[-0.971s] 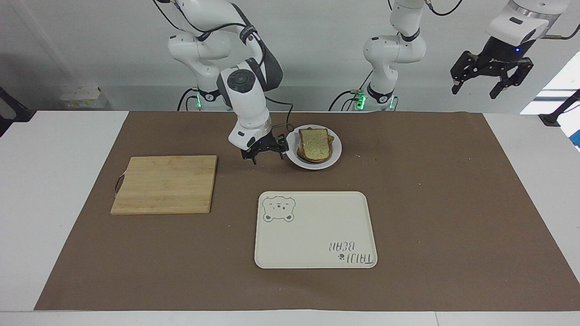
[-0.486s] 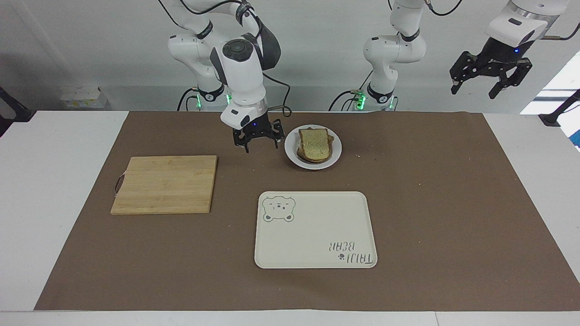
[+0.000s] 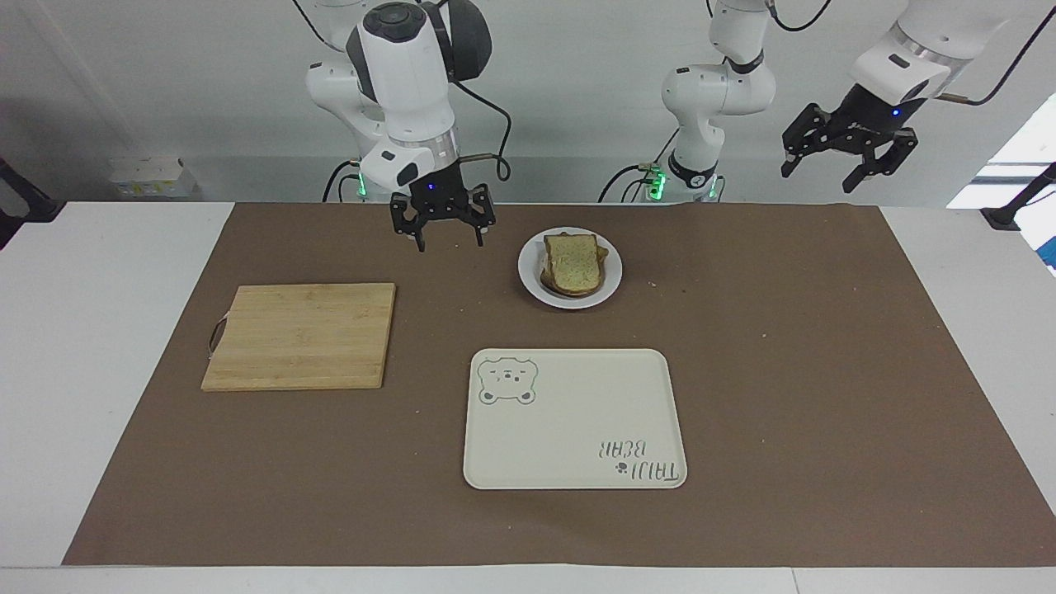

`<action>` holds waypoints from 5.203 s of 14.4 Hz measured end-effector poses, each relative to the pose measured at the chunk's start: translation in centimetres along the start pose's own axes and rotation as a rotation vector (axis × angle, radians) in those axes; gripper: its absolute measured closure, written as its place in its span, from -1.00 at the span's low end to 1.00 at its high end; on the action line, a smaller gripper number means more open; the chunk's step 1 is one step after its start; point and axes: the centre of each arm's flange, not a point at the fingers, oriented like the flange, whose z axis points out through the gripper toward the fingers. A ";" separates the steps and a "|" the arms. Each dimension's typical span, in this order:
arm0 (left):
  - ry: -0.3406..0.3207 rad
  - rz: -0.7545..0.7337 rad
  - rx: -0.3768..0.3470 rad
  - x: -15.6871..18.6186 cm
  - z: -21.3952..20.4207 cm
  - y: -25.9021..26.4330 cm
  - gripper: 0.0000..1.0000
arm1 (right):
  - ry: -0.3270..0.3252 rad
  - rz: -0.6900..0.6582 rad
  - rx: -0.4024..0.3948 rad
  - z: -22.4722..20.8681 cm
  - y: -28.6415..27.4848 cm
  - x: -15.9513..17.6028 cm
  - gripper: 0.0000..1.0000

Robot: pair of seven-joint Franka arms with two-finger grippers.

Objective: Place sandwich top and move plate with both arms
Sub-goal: 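Withdraw the right gripper while the left gripper reaches toward the plate, then hook the left gripper against the plate rim nearest it, then push the plate with the left gripper onto the bear tray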

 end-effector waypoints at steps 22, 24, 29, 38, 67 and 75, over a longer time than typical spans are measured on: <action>0.077 0.062 -0.700 -6.6 30.6 -1.0 -1.00 | -0.041 0.351 -0.024 -10.6 20.8 -0.4 -1.00; 0.086 0.055 -0.721 -6.9 32.1 -1.3 -1.00 | -0.055 0.333 -0.022 -10.7 23.0 -0.7 -1.00; 0.106 -0.003 -0.764 -7.3 35.7 -2.0 -0.90 | -0.070 0.215 -0.016 -10.6 25.3 -1.1 -1.00; 0.191 -0.024 -0.896 -9.9 43.0 -1.9 -0.48 | -0.107 0.057 -0.085 -8.7 25.8 -0.1 -1.00; 0.203 -0.093 -0.891 -11.4 45.0 1.9 0.90 | -0.188 0.094 -0.087 -8.5 23.0 1.7 -1.00; 0.307 -0.176 -0.925 -1.5 38.0 1.1 0.90 | -0.182 0.091 -0.091 -8.0 22.8 3.7 -1.00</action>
